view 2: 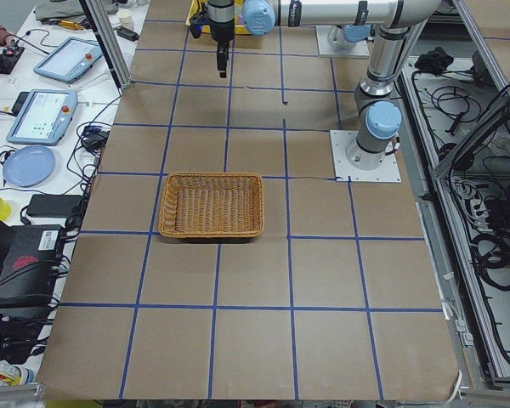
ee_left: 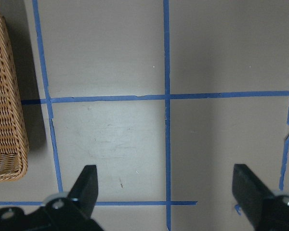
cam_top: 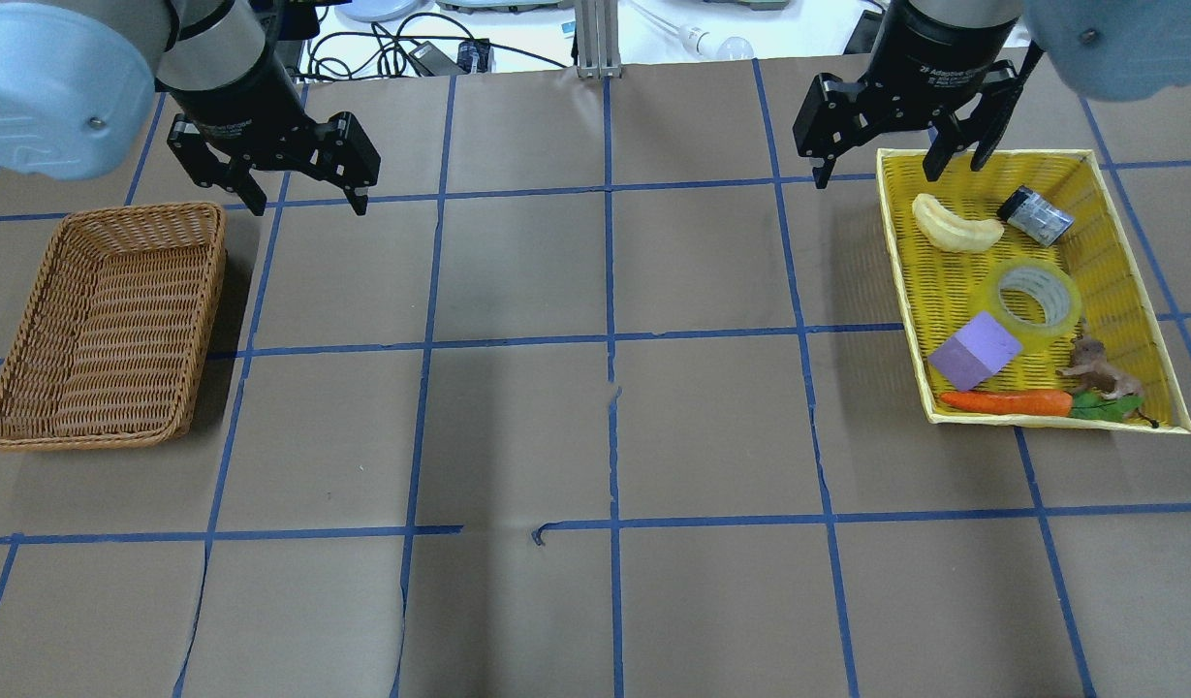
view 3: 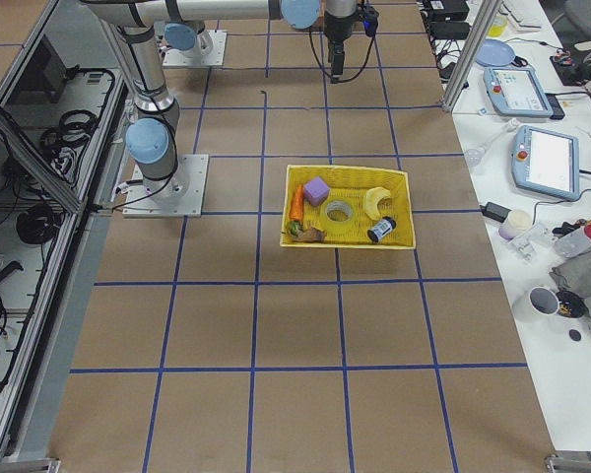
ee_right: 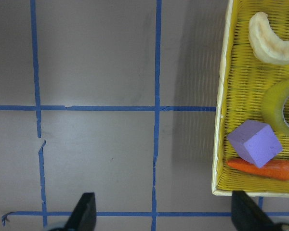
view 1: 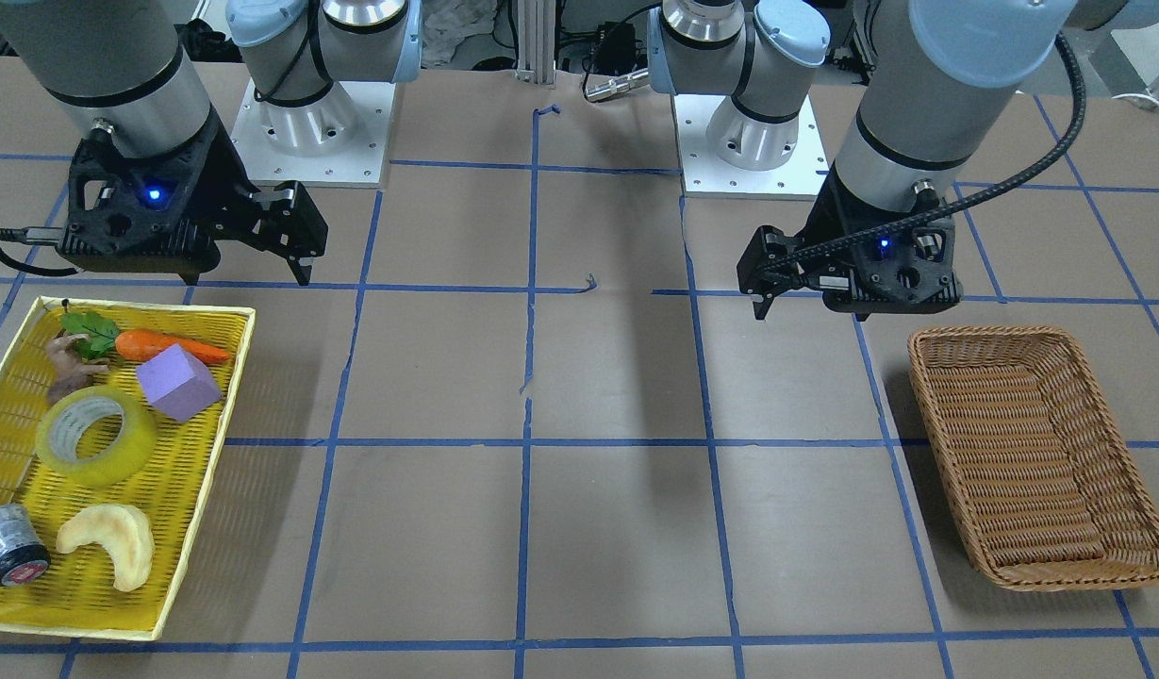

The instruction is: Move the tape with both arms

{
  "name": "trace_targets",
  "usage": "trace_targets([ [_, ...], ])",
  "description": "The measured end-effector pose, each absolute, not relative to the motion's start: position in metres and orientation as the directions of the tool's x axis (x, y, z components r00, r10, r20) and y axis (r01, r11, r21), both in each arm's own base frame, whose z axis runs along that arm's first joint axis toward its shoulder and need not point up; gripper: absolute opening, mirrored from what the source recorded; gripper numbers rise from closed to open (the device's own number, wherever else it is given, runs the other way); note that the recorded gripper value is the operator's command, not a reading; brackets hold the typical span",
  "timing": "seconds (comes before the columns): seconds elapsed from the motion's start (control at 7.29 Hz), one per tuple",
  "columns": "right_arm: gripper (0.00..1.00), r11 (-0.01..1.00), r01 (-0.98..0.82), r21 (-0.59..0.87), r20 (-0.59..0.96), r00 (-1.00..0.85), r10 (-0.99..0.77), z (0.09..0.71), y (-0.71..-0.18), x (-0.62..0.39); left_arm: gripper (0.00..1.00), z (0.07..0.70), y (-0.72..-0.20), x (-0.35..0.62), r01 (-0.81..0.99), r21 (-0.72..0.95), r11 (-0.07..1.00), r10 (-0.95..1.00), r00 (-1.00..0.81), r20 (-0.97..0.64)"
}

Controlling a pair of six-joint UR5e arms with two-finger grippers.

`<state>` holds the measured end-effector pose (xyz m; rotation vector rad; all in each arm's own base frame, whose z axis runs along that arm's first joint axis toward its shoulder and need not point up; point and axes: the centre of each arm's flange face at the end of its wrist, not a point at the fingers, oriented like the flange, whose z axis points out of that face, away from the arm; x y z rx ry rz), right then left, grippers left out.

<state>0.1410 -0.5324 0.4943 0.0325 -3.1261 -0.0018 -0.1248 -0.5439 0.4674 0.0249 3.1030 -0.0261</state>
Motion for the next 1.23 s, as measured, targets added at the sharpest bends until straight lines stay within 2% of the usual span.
trace_targets([
  [0.69, 1.0, 1.0, -0.018, 0.01, 0.034, -0.999, -0.019, 0.493, -0.539, 0.131, 1.0, 0.468, -0.543, -0.125, 0.016, -0.017, 1.0, 0.015, -0.999, -0.037],
  [1.23, 1.0, 0.997, -0.054, 0.052, 0.028, -0.998, -0.055, 0.482, -0.592, 0.092, 1.0, 0.468, -0.543, -0.125, 0.016, -0.016, 1.0, 0.015, -0.999, -0.038],
])
